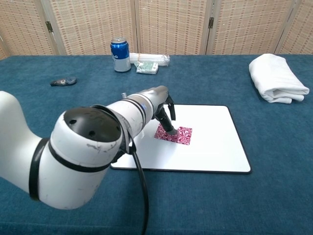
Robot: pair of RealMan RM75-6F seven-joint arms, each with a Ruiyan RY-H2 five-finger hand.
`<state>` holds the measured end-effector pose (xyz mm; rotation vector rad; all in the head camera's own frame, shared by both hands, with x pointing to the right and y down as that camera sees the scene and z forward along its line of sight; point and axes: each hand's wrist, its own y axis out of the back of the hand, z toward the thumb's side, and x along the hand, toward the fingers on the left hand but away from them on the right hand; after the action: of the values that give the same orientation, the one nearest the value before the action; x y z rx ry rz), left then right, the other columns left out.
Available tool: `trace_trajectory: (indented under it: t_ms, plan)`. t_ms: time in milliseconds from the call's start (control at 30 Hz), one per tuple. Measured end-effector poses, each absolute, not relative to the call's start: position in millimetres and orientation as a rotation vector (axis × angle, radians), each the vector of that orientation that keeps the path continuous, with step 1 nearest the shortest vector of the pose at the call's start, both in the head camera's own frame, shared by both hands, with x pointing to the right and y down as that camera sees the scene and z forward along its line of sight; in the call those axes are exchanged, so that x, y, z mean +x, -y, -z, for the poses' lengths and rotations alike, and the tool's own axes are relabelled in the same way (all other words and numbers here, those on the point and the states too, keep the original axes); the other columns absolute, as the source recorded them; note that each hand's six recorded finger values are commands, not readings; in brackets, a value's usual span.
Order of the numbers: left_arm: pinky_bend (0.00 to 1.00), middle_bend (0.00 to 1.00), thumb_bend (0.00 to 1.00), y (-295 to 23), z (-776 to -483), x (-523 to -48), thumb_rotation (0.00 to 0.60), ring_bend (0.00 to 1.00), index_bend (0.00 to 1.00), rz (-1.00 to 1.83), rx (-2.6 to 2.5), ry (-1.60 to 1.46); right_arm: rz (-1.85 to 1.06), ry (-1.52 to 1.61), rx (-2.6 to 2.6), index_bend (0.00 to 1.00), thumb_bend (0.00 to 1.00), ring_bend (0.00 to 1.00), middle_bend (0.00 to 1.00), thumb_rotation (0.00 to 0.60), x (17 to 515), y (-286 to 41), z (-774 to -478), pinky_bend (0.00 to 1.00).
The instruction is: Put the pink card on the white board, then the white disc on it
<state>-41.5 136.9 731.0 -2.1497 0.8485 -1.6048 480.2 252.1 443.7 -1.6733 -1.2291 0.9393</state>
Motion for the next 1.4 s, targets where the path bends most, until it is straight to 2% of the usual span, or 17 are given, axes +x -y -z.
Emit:
trace_trajectory:
  t_ms: [300,700,1000,1100,1400]
  plan:
    - [1.00,1.00,0.33,-146.9,-731.9,-47.9,0.600,1.00,0.57,1.609,-2.170,-0.842,-0.930,1.216,-1.677,0.00,0.26,0.00,0.00,0.600,475.6,-255.1,-443.1,0.00]
    - [1.00,1.00,0.33,-142.6,-736.6,-51.8,0.600,1.00,0.57,1.620,-2.157,-0.845,-0.936,1.214,-1.675,0.00,0.26,0.00,0.00,0.600,475.8,-254.2,-444.4,0.00]
    - [1.00,1.00,0.33,-146.4,-734.6,-48.3,0.600,1.00,0.41,1.610,-2.186,-0.830,-0.936,1.216,-1.671,0.00,0.26,0.00,0.00,0.600,475.3,-254.7,-443.6,0.00]
    - [1.00,1.00,0.28,-148.2,-730.4,-44.6,0.600,1.00,0.38,1.596,-2.201,-0.833,-0.938,1.211,-1.673,0.00,0.26,0.00,0.00,0.600,474.7,-254.8,-444.3,0.00]
    - [1.00,1.00,0.24,-149.9,-709.7,-40.9,0.600,1.00,0.36,1.538,-2.250,-0.862,-0.945,1.197,-1.676,0.00,0.26,0.00,0.00,0.600,472.0,-254.7,-446.3,0.00]
